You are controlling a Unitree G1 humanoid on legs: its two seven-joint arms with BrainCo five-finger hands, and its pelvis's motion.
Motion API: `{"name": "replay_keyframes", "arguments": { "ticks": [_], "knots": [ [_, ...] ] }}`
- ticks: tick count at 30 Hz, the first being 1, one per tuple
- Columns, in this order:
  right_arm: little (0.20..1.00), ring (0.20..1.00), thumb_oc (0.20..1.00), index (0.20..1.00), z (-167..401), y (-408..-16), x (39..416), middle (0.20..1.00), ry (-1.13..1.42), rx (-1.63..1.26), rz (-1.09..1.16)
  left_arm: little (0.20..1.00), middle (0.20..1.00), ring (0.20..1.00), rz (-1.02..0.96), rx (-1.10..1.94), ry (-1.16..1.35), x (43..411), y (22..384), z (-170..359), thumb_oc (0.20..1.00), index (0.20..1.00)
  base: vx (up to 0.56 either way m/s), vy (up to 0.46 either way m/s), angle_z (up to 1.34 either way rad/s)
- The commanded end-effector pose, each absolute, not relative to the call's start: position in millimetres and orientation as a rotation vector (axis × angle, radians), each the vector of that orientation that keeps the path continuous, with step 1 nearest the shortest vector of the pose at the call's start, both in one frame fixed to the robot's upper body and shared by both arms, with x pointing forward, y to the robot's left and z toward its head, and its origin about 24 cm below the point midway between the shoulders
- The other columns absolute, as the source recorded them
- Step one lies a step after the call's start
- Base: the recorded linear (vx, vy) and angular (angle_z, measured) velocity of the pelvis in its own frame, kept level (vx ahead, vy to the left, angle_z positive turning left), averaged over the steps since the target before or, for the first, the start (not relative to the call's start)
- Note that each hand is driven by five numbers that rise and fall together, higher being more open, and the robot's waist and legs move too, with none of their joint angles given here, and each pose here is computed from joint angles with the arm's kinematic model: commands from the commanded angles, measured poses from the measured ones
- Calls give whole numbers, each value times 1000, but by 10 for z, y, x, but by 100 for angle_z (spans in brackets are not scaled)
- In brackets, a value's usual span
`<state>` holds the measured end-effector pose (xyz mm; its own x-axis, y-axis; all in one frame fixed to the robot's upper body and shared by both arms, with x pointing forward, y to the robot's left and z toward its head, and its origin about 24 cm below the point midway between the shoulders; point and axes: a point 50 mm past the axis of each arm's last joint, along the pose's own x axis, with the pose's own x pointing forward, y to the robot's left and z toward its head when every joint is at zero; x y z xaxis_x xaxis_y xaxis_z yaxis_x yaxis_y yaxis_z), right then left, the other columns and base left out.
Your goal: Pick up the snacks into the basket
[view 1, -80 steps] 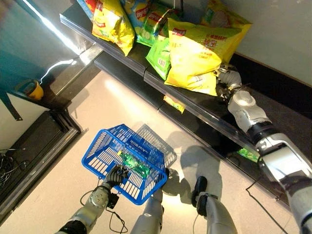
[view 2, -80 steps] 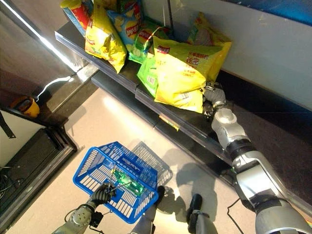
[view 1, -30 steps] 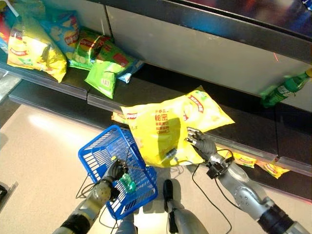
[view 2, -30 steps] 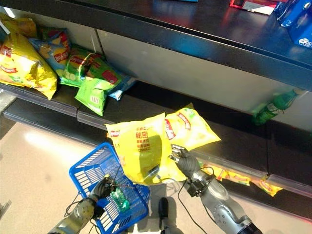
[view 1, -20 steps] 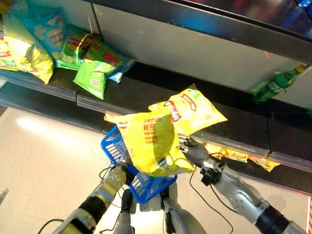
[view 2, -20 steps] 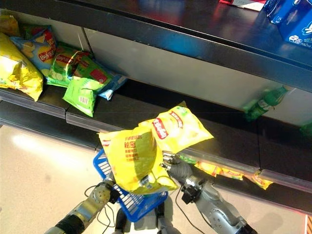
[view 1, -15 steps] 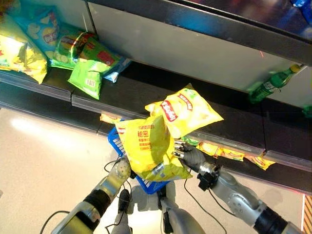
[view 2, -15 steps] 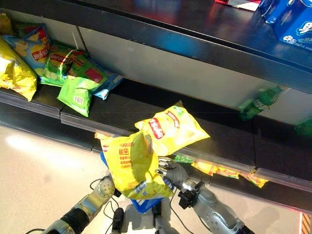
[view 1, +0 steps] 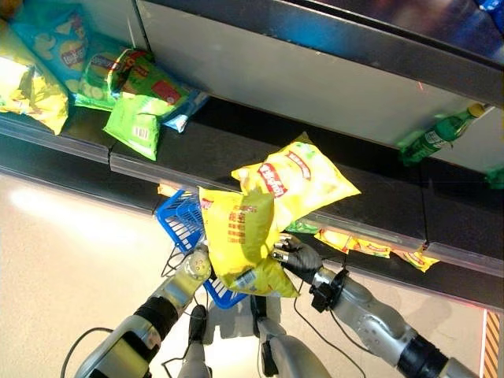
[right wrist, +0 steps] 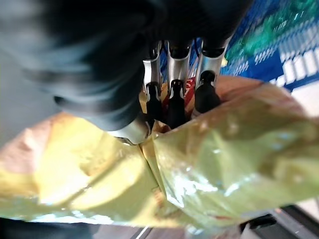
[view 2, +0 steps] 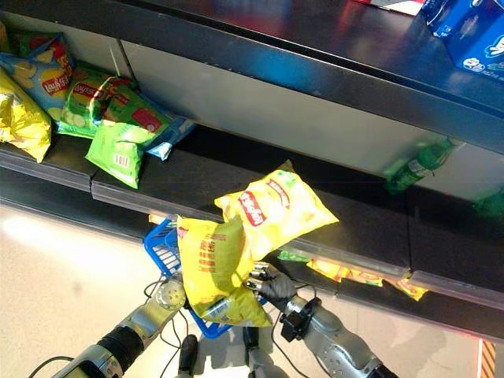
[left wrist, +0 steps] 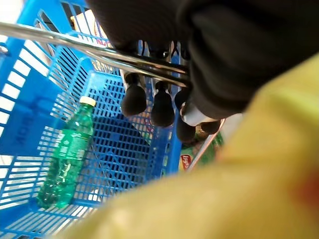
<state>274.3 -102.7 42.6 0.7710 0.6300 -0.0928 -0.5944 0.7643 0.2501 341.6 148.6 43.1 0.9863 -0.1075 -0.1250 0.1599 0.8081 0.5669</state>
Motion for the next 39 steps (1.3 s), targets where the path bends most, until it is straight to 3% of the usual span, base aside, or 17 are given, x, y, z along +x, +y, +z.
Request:
{"name": "replay_keyframes", "arguments": {
  "ticks": [1, 10, 31, 39],
  "knots": [
    [200, 200, 200, 200, 323, -982, 2711, 200, 154, 105, 663, 200, 200, 200, -262, 467, -340, 3576, 837, 1360, 200, 200, -6, 12, 5],
    [200, 200, 200, 200, -7, -1184, 2869, 200, 220, -363, 573, 200, 200, 200, -306, 441, -359, 3527, 781, 1379, 200, 200, 1, 0, 1],
    [200, 200, 200, 200, -91, -1030, 3262, 200, 262, -718, 430, 200, 200, 200, -422, 284, -363, 3365, 418, 1395, 200, 200, 0, 0, 1],
    [200, 200, 200, 200, -223, -1283, 3332, 200, 402, -814, 290, 200, 200, 200, -475, 218, -400, 3284, 265, 1507, 200, 200, -11, 8, 9]
  ]
}}
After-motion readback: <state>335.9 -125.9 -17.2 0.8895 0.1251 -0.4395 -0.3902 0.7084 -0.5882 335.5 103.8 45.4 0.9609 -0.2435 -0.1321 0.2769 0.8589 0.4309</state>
